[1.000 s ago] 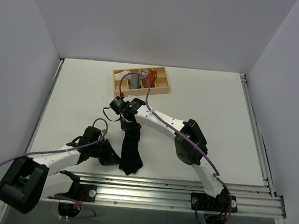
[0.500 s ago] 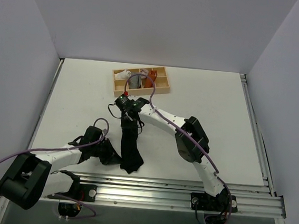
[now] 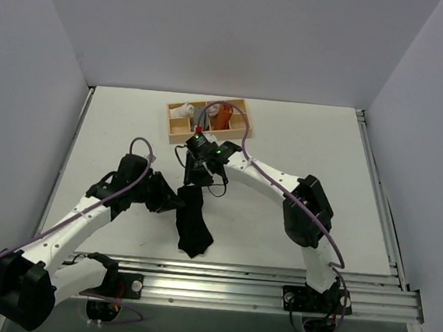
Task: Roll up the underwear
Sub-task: Fold the underwear
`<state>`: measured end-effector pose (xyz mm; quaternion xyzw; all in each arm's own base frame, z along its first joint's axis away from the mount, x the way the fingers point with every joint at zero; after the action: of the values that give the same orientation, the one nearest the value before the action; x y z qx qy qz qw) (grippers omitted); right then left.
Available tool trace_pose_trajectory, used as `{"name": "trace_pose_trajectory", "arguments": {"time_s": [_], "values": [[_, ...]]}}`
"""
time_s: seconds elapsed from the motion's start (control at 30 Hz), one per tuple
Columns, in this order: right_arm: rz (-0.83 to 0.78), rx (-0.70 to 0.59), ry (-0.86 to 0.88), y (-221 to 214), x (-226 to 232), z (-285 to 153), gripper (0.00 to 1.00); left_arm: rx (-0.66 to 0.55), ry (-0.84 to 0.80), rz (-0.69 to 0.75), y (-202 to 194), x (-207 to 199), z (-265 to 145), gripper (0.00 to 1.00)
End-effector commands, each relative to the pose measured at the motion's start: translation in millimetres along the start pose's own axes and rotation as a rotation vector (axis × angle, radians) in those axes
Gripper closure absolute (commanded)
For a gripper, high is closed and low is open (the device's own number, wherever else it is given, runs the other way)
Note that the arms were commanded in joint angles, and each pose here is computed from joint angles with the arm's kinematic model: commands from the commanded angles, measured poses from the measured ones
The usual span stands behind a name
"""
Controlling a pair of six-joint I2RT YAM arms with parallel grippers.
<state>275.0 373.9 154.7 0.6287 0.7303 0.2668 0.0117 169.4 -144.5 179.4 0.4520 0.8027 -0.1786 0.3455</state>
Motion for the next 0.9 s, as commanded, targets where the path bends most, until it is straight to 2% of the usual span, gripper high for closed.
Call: {"name": "trace_pose_trajectory", "arguments": {"time_s": [0.0, 0.17, 0.4, 0.6, 0.87], "values": [[0.007, -0.072, 0.036, 5.0, -6.7, -53.9, 0.67, -0.109, 0.072, 0.036, 17.7, -9.2, -15.2, 0.73], [0.03, -0.025, 0.03, -25.0, -28.0, -56.7, 0.66, -0.099, 0.067, 0.057, 42.3, -20.6, -0.5, 0.72], [0.016, 0.03, 0.045, -60.3, -41.7, -48.8, 0.66, 0.029, 0.129, 0.166, 76.6, -20.6, 53.7, 0.61], [-0.014, 0.07, 0.013, -90.7, -44.5, -40.1, 0.65, 0.021, 0.206, 0.255, 101.9, -29.0, 64.8, 0.55], [-0.018, 0.102, -0.002, -119.6, -44.6, -32.0, 0.65, 0.065, 0.334, 0.274, 111.3, -16.4, 80.2, 0.54]]}}
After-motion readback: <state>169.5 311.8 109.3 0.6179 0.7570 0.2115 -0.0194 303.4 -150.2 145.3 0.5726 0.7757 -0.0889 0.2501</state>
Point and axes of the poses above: each gripper's point midway between its finger pads, its own z axis out along the fingers, its own x axis along the line the jaws close on, y = z × x, the point moved 9 cm from there along -z, back along the fingers, and after that the axes turned 4 degrees about -z, right-handed, at the moved point
